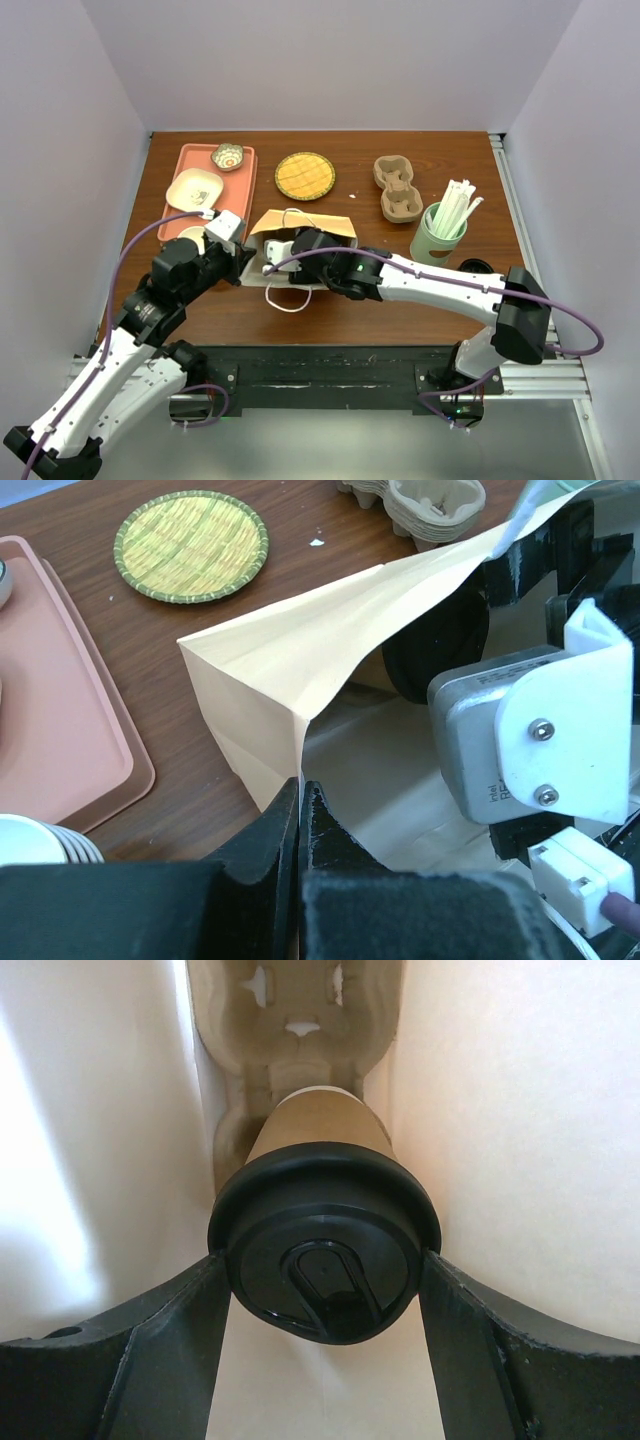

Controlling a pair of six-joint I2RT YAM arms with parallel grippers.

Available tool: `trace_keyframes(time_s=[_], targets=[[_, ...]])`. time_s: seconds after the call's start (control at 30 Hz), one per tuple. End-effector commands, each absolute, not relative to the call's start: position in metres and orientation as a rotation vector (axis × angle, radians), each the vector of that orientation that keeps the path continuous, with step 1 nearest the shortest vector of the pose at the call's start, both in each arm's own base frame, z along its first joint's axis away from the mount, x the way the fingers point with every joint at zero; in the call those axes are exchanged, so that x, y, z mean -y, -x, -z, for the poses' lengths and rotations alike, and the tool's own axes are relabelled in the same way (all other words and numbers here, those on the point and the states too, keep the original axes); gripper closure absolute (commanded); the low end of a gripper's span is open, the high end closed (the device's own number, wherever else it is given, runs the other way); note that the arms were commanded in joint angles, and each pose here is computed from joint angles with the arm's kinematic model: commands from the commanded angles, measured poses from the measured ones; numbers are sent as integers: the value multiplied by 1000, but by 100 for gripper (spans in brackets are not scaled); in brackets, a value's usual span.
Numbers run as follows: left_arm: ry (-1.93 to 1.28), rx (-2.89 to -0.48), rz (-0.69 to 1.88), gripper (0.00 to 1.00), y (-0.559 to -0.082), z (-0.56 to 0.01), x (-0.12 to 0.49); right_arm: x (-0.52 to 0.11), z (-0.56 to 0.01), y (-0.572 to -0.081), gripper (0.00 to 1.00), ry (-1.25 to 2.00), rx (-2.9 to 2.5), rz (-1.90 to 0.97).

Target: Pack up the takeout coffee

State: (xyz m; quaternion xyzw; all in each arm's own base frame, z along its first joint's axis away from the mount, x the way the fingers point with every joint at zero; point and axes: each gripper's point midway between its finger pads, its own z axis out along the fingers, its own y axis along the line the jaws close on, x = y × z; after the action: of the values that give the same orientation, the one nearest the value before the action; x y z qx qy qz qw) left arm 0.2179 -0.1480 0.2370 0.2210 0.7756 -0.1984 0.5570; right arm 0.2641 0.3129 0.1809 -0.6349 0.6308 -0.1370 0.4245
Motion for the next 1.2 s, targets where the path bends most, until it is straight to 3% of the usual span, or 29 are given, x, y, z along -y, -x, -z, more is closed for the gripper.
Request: trace_keyframes(time_s=[0.0, 0.47, 1.17], targets=[[-514, -1777, 448, 100, -227, -245, 149, -331, -212, -275, 64, 1509, -1544, 322], [-503, -1745, 505, 100, -225, -251, 156, -288, -184, -286, 65, 1528, -1592, 439], [-526, -1738, 550, 100, -219, -252, 161, -310, -174, -288, 65, 1558, -1593, 325]])
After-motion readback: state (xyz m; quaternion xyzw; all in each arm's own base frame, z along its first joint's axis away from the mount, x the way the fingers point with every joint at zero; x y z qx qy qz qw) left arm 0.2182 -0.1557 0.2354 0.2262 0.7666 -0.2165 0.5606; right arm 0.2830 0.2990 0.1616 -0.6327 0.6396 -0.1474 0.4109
